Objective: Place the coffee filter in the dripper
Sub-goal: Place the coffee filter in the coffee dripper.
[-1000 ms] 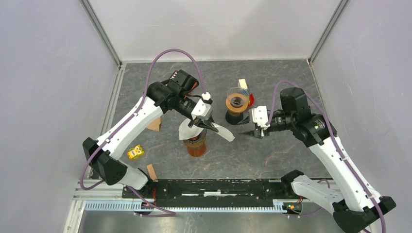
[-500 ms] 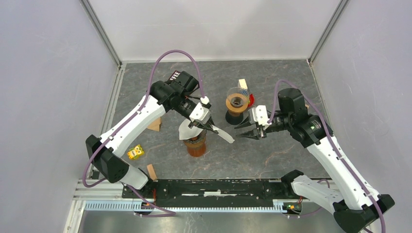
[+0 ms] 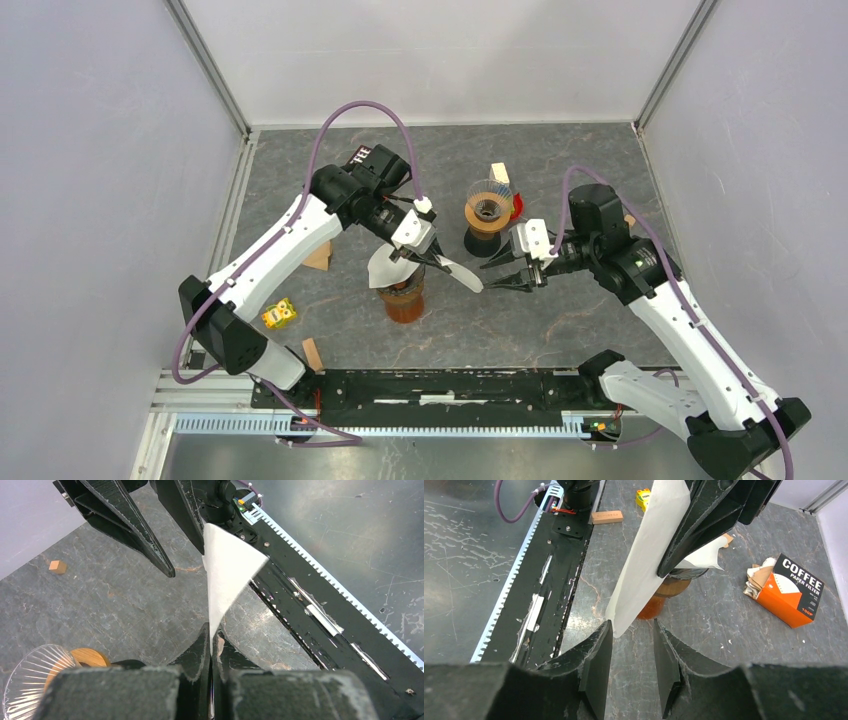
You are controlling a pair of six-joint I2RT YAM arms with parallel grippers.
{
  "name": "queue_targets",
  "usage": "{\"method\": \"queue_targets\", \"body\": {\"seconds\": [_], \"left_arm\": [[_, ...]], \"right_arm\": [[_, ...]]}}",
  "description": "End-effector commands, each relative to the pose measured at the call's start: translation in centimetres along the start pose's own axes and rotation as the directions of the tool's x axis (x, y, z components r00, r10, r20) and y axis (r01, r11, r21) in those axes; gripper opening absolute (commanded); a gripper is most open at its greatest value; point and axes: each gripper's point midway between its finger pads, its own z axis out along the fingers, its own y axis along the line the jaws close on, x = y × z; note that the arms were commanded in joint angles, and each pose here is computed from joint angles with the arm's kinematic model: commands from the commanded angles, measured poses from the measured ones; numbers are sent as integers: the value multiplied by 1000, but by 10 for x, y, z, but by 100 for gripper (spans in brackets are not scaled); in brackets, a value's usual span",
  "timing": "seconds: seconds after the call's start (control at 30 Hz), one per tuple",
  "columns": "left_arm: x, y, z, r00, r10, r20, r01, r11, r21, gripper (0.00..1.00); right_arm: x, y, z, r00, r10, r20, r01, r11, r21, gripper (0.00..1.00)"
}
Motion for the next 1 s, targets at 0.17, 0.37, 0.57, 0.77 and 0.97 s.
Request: {"method": "queue_targets", "body": {"seconds": [0.17,0.37,0.57,0.77,0.97], "left_arm": [[-12,9,-2,999,36,25,-36,999,-14,2],[-11,12,-2,999,32,22,-32,999,-22,2],[-11,11,-1,999,27,24,-26,999,-19,2],[-9,9,-1,999,21,24,-20,1000,-17,2],[-11,9,-1,999,24,31,-23,1000,-16,2]], "right_arm": [[-6,0,3,999,-7,33,7,1000,-11,41],[-7,2,3,999,-9,35,9,1000,-17,41],[-8,0,3,999,-1,37,2,1000,-8,40],[-8,-7,4,999,8,33,-8,1000,10,36],[-6,-12,5,999,24,30,-25,999,27,33]]}}
